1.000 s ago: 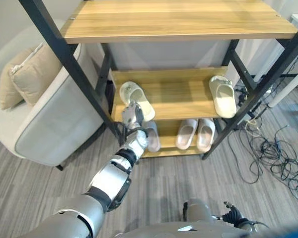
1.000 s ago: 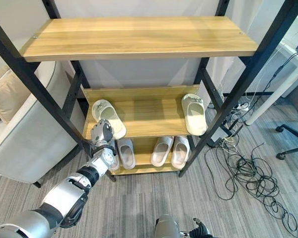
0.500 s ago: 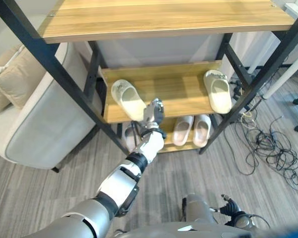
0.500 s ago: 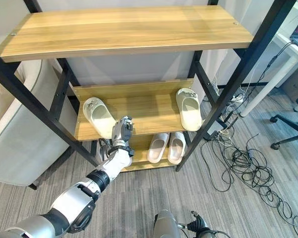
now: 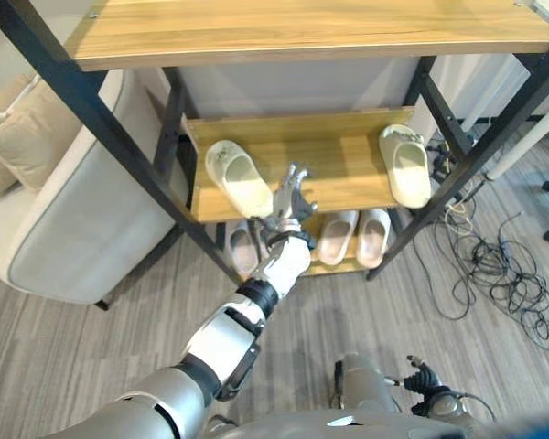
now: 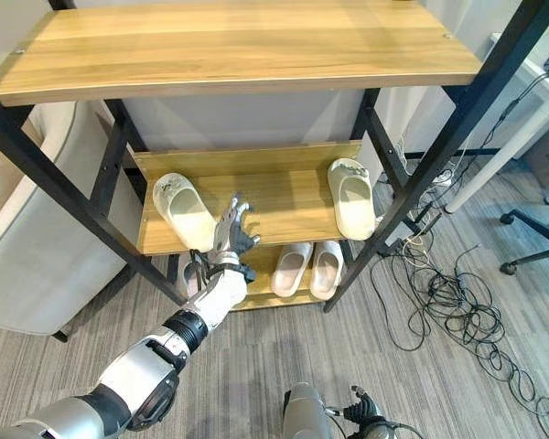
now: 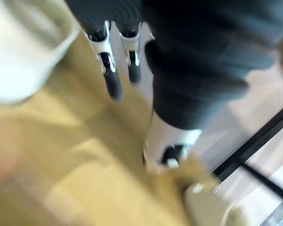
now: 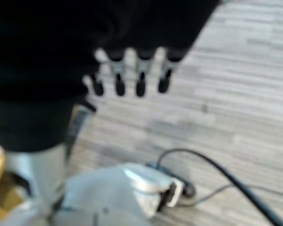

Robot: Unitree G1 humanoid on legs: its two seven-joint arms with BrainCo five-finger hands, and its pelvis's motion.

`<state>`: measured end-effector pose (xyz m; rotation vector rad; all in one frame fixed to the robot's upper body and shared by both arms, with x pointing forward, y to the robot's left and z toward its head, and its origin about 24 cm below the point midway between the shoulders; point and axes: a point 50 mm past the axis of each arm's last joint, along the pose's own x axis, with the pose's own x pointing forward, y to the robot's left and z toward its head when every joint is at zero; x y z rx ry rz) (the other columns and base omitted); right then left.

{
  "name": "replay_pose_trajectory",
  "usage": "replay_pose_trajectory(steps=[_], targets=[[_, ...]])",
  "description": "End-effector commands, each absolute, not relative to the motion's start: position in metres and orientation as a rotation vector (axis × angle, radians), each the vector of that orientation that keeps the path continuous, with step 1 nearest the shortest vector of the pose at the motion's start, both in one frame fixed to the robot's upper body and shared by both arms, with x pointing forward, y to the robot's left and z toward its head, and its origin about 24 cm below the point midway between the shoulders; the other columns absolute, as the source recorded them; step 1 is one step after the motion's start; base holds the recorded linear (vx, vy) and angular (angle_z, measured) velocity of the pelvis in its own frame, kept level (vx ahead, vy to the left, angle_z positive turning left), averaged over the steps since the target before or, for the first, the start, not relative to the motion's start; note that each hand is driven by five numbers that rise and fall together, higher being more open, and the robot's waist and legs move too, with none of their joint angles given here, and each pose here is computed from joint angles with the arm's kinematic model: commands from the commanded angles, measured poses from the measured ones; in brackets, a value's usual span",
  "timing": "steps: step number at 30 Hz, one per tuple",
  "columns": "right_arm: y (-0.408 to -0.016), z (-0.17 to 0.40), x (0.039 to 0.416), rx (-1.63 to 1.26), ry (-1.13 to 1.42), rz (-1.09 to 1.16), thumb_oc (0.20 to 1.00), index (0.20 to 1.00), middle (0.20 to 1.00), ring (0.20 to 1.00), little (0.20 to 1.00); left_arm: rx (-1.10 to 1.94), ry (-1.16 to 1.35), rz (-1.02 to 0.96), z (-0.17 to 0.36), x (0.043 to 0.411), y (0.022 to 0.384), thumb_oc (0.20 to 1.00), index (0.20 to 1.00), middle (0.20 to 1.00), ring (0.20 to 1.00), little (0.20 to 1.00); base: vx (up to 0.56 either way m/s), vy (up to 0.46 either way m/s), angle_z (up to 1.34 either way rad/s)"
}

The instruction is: Arrange the slippers neatly on the shoe rack.

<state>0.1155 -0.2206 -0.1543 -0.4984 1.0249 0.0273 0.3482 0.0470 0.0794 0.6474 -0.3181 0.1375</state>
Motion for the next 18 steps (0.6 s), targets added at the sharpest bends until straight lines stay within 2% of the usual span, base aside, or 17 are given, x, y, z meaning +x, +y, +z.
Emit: replay_pose_trajectory(steps=[1,8,18], targets=[[-0.209,-0.154,0.125,-0.471,0.998,0.050,1.000,1.000,1.000,1.000,1.000,0.621,-0.545,0.096,0.134,0.356,0.039,1.000,1.000,1.000,1.000,1.000,0.03,0.021,0.15],[-0.206,-0.160,0.110,-0.416,1.076,0.007,1.000,1.000,1.000,1.000,1.000,0.529,-0.606,0.033,0.158,0.346,0.045,1.000,1.000,1.000,1.000,1.000,0.02,0.025,0.08],[-0.208,-0.165,0.099,-0.409,1.148,-0.042,1.000,1.000,1.000,1.000,1.000,0.605,-0.525,0.036,0.146,0.343,0.069,1.000,1.000,1.000,1.000,1.000,0.03,0.020,0.12]])
